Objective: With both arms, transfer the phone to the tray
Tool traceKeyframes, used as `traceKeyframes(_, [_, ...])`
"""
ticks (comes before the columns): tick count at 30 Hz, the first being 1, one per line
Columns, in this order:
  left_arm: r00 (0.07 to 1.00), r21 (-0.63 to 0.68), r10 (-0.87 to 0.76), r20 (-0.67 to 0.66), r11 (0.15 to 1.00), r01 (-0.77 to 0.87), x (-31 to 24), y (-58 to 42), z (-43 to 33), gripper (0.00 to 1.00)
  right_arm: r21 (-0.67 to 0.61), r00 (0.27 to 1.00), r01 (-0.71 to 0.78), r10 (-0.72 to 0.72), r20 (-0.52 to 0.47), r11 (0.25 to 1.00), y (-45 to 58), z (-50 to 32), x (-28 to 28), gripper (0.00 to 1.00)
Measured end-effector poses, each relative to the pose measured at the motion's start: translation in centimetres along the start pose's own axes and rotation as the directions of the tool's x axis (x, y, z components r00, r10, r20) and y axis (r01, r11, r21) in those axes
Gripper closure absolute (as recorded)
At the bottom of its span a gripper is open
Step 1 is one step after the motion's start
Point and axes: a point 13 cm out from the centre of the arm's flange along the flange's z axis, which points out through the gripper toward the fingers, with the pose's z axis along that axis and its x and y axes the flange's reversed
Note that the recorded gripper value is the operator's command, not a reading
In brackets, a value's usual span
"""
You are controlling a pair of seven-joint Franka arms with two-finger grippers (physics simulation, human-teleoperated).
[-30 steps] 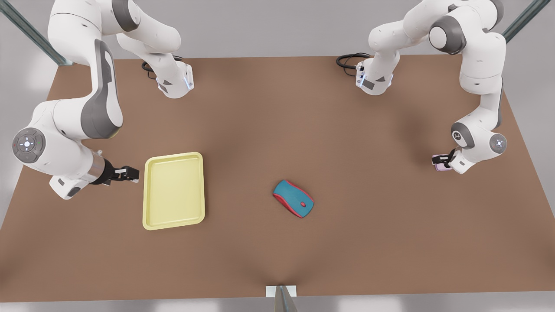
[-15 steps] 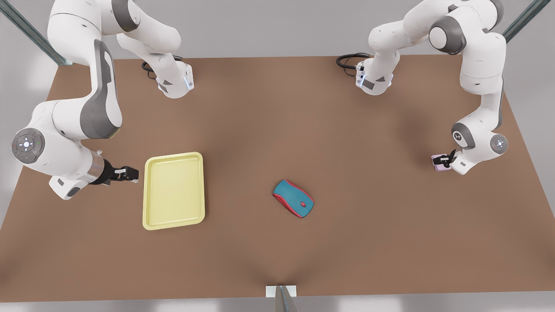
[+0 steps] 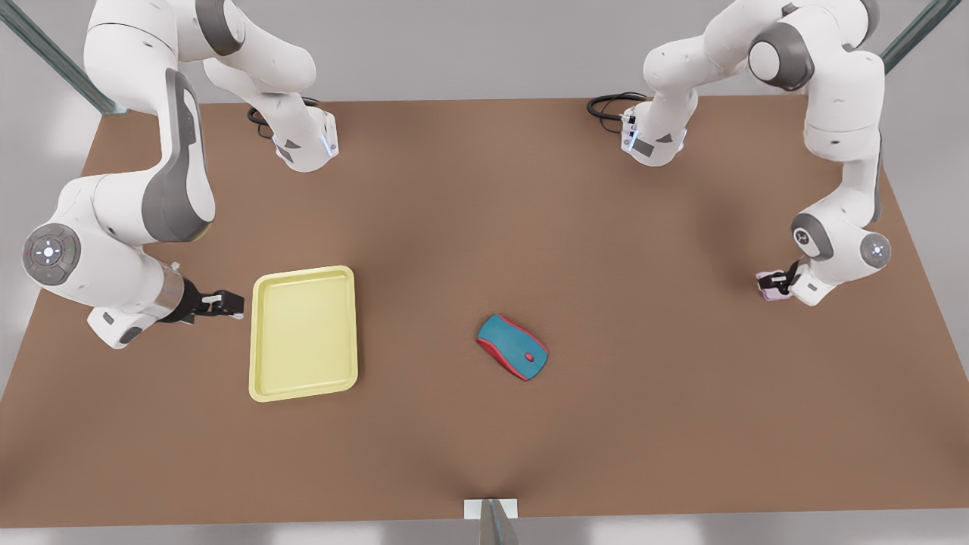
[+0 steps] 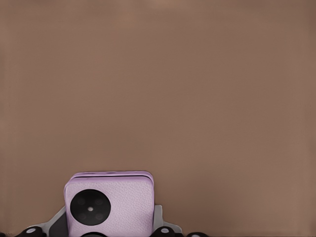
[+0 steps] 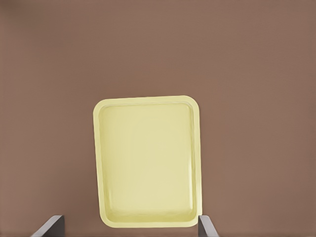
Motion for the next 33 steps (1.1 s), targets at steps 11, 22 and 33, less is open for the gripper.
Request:
traceKeyframes(11, [0.839,0.029,0.539,0.075,0.840,-0.542,-3.3,-54.3,-12.2,0.19,0.000,1.000,-0.003,0.003,0.002,1.000,-0.2,-0.1,0.0,0.00])
traceKeyframes(22, [0.926,-0.006,0.376,-0.043,0.926,-0.377,14.8,-81.8,-6.8,0.19,-0.002,1.000,-0.003,0.003,0.002,1.000,-0.1,-0.1,0.0,0.00])
traceKeyframes(33, [0.998,-0.041,0.031,-0.046,0.999,-0.032,13.7,-81.5,2.2,0.18,-0.005,1.000,-0.004,0.004,0.003,1.000,-0.2,-0.1,0.0,0.00])
